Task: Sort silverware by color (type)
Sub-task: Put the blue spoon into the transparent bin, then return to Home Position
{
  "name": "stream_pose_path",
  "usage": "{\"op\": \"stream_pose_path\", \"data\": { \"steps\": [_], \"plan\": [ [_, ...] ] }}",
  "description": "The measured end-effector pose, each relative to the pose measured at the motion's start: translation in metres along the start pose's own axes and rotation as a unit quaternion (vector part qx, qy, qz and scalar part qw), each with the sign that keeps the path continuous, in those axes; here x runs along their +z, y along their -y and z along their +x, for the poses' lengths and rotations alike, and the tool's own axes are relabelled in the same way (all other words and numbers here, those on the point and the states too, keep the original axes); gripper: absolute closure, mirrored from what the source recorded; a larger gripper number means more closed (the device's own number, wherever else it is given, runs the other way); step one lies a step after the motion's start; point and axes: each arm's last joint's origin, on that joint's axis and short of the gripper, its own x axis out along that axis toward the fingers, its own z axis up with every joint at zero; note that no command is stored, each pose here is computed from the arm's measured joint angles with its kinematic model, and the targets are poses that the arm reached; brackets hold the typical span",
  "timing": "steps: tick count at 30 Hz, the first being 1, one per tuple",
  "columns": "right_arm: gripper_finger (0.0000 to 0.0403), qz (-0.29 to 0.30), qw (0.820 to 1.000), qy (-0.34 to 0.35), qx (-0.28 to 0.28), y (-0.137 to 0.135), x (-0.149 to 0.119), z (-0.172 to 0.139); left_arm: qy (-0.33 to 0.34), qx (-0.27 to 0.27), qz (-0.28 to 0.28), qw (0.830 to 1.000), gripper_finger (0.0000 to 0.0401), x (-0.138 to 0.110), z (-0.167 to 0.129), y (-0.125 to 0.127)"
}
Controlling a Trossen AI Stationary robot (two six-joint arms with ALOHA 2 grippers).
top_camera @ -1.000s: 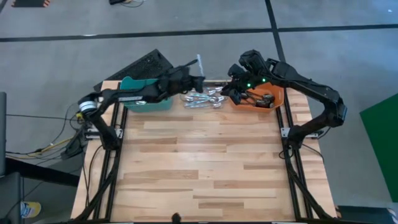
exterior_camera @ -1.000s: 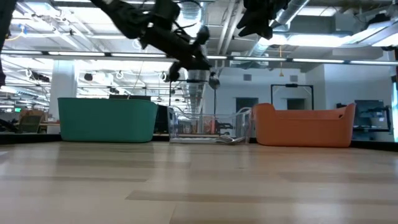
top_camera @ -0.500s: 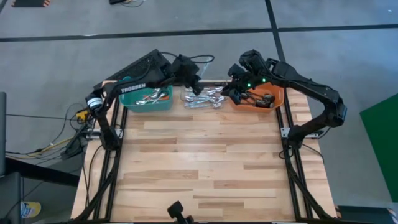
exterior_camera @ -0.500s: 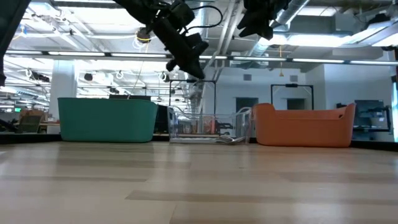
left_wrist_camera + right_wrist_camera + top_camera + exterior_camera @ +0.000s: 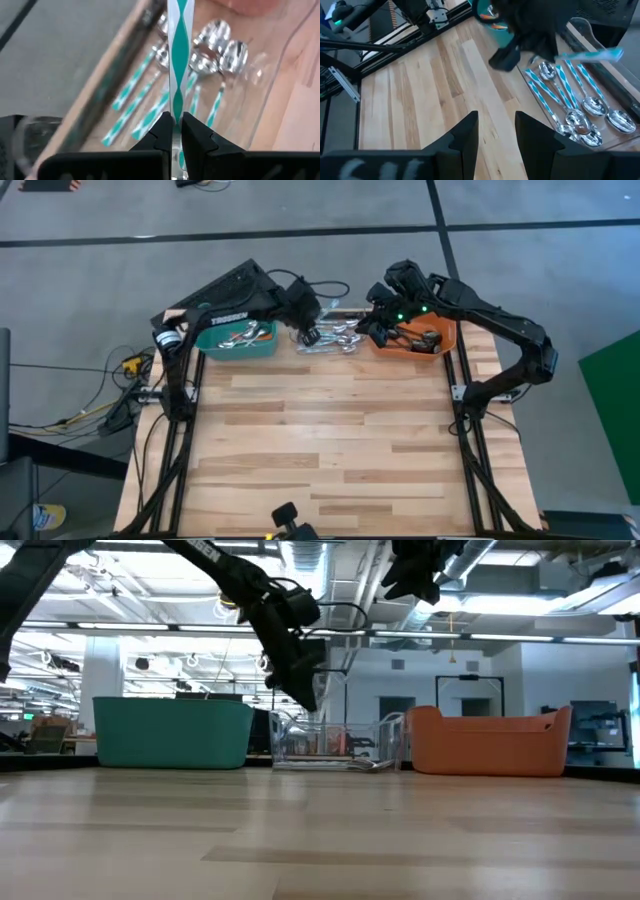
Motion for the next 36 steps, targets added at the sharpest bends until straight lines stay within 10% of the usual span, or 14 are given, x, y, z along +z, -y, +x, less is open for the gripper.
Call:
{"op": "stream_pose_path", "data": {
  "steps": [8, 22, 36],
  "plan": [
    [0.0253, 0.000, 1.000, 0.000, 0.000, 0.000, 0.000, 0.000, -0.012, 0.009, 0.014, 1.000, 0.0387, -0.002, 0.012, 0.008],
    [0.0253, 0.005, 1.000, 0.001, 0.000, 0.000, 0.000, 0.000, -0.010, -0.035, -0.019, 0.999, 0.0262, 0.012, -0.005, 0.012],
    [0.0253, -0.071, 0.989, 0.127, -0.010, -0.025, -0.013, -0.098, 0.151, -0.013, -0.040, 0.988, 0.0250, 0.039, -0.194, 0.018]
  ]
}}
